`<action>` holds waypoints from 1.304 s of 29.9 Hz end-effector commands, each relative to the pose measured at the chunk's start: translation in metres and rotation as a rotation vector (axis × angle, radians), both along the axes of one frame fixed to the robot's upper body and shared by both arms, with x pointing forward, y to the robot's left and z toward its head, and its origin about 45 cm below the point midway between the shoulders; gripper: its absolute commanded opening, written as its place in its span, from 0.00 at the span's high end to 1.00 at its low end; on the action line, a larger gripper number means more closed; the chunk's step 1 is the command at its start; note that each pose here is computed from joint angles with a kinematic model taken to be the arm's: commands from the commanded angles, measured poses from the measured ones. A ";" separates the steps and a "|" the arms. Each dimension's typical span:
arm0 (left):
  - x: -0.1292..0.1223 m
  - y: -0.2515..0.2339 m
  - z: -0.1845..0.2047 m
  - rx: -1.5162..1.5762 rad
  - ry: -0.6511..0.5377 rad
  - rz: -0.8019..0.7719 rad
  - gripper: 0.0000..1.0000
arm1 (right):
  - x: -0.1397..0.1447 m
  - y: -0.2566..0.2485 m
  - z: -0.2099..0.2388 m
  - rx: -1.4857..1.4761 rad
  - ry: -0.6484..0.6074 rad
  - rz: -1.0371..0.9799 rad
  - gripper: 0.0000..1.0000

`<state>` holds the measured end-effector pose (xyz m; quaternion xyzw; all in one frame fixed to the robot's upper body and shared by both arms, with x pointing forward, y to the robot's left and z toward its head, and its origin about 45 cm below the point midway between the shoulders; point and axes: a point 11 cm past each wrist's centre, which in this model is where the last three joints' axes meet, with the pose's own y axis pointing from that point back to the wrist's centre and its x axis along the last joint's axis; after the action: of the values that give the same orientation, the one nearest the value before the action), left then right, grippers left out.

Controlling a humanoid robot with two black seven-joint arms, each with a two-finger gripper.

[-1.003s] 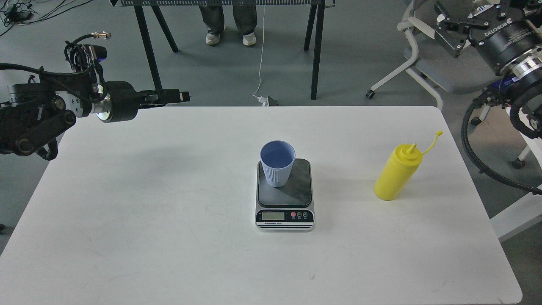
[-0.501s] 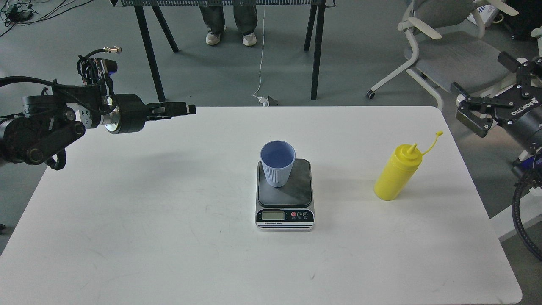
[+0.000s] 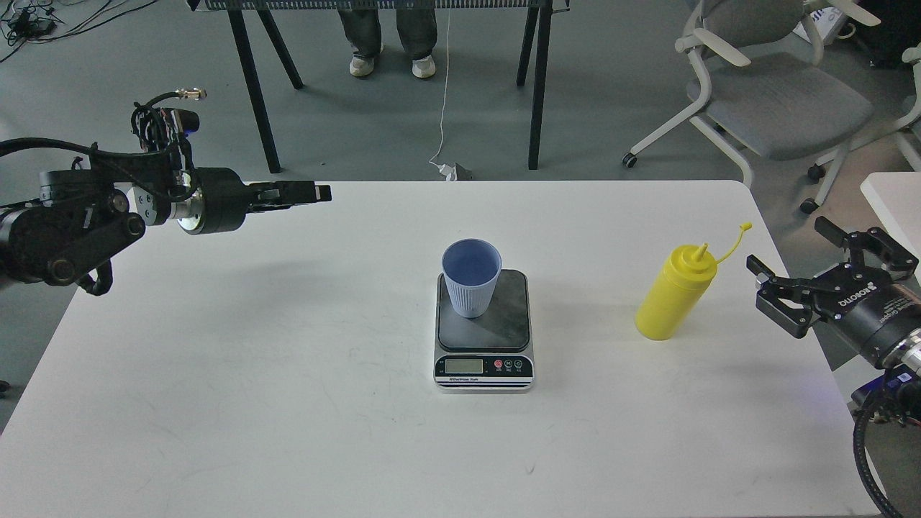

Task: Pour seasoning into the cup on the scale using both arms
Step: 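Move the right gripper down beside the yellow bottle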

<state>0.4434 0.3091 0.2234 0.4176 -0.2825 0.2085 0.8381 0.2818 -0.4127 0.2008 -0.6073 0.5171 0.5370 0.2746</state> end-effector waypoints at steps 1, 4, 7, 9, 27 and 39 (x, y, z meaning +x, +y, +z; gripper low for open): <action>0.000 0.000 -0.001 0.002 0.002 -0.001 0.27 | -0.007 0.002 -0.010 0.011 0.025 -0.002 0.01; 0.000 0.000 0.000 0.001 0.001 0.000 0.27 | -0.015 0.005 -0.023 0.015 0.052 0.000 0.01; 0.000 0.000 -0.001 0.002 0.000 0.000 0.27 | -0.023 0.011 -0.040 0.016 0.075 0.006 0.01; 0.000 -0.001 -0.001 0.001 0.002 -0.002 0.27 | -0.025 0.013 -0.048 0.019 0.084 -0.001 0.01; -0.003 0.000 -0.006 -0.001 0.010 0.001 0.27 | -0.027 0.012 -0.089 -0.005 0.124 -0.038 0.01; -0.003 0.000 -0.006 -0.001 0.010 0.001 0.27 | -0.022 0.029 -0.098 0.012 0.117 -0.017 0.01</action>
<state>0.4406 0.3086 0.2173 0.4181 -0.2780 0.2064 0.8398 0.2586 -0.3858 0.1054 -0.5691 0.5343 0.5720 0.2518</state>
